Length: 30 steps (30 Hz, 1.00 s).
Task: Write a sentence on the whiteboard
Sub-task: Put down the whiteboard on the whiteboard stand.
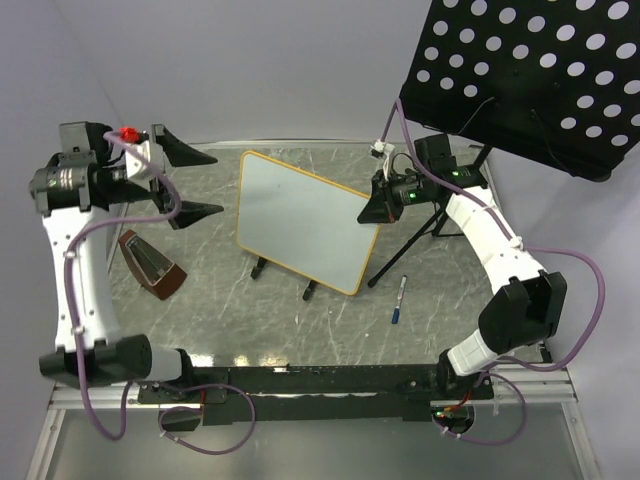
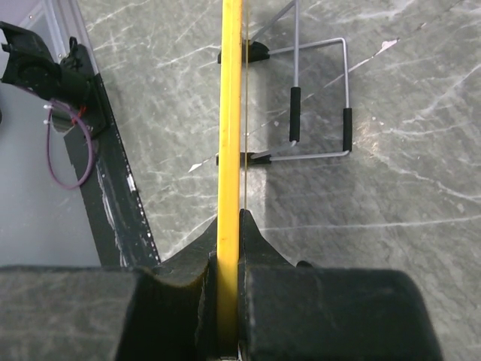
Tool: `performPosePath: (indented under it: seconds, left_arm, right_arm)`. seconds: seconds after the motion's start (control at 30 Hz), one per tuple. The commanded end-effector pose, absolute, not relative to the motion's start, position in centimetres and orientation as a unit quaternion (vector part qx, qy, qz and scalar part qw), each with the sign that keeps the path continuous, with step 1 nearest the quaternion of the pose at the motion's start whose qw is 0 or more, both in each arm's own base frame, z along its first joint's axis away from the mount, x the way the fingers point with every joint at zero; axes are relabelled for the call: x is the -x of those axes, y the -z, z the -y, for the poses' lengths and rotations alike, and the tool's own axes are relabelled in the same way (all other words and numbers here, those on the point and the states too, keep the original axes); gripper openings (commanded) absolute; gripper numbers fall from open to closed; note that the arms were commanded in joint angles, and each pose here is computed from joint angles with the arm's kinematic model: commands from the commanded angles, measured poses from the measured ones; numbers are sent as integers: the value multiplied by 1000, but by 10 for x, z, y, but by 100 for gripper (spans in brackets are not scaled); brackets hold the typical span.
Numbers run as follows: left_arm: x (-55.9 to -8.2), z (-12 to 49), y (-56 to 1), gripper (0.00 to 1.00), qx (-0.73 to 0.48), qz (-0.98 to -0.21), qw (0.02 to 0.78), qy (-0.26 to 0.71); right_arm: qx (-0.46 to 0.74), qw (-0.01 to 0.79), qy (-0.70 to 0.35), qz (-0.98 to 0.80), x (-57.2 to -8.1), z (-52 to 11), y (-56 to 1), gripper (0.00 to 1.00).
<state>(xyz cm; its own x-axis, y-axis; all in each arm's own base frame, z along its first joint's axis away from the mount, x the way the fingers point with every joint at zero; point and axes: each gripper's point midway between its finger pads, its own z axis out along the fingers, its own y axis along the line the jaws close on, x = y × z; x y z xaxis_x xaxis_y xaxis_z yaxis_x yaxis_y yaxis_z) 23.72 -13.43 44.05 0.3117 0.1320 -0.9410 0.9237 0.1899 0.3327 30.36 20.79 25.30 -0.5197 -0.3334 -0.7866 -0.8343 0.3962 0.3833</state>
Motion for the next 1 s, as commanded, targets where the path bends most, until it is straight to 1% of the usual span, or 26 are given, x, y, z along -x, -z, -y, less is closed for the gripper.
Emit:
performPosePath:
  seconds: [0.0,0.13,0.23,0.27,0.3,0.33,0.37,0.4,0.43,0.5,0.53,0.57,0.63,0.67,0.7,0.73,0.77,0.83,0.87,0.9,0.97]
  left_arm:
    - [-222,140,-463,97,-536,-409,633,381]
    - [-200,144,-488,97,-565,-375,649,345]
    - [-177,149,-513,97,-606,-318,672,284]
    - [-161,152,-522,97,-624,-290,679,256]
    - [-157,153,-523,97,-630,-283,679,249]
    - [-155,153,-532,97,-655,-239,688,201]
    - [-140,156,-537,97,-669,-210,693,168]
    - [-144,155,-531,97,-674,-201,693,159]
    - [-147,154,-536,97,-690,-163,697,113]
    - [-148,154,-526,97,-697,-142,699,81]
    - [-154,152,-531,97,-699,-131,701,44]
    - [-158,151,-523,97,-693,-155,702,56]
    - [-172,148,-521,97,-679,-183,710,40]
    - [-195,139,-519,97,-645,-231,728,19]
    - [-206,135,-522,97,-619,-245,746,-1]
    - [-219,127,-525,97,-584,-264,767,-26]
    - [-241,103,-534,97,-489,-300,816,-67]
    - [-251,81,-539,97,-395,-338,851,-71]
    - [-251,73,-542,97,-343,-363,865,-45]
    - [-257,56,-545,96,-285,-392,873,-47]
    - [-261,51,-546,96,-240,-427,871,-9]
  right_arm:
    - [404,361,-419,-729,-313,-222,-275,0]
    - [400,342,-434,-731,-308,-225,-266,0]
    - [397,338,-438,-732,-305,-225,-261,0]
    - [397,336,-441,-731,-304,-226,-261,0]
    - [396,332,-444,-733,-303,-226,-259,0]
    - [395,332,-443,-733,-303,-225,-260,0]
    - [393,332,-445,-733,-303,-226,-259,0]
    - [392,331,-446,-733,-302,-226,-258,0]
    - [394,331,-446,-733,-302,-226,-259,0]
    - [398,328,-451,-728,-299,-226,-260,0]
    - [402,326,-457,-723,-297,-228,-261,0]
    - [407,328,-459,-718,-295,-228,-263,0]
    - [411,330,-465,-711,-292,-229,-266,0]
    - [413,332,-465,-709,-292,-228,-267,0]
    - [415,334,-464,-707,-292,-229,-270,0]
    - [417,332,-466,-706,-292,-229,-270,0]
    - [417,331,-466,-706,-292,-229,-270,0]
    - [417,330,-468,-706,-291,-230,-272,0]
    - [418,330,-467,-706,-291,-229,-271,0]
    - [418,329,-467,-706,-291,-229,-271,0]
    - [424,328,-467,-704,-288,-230,-270,0]
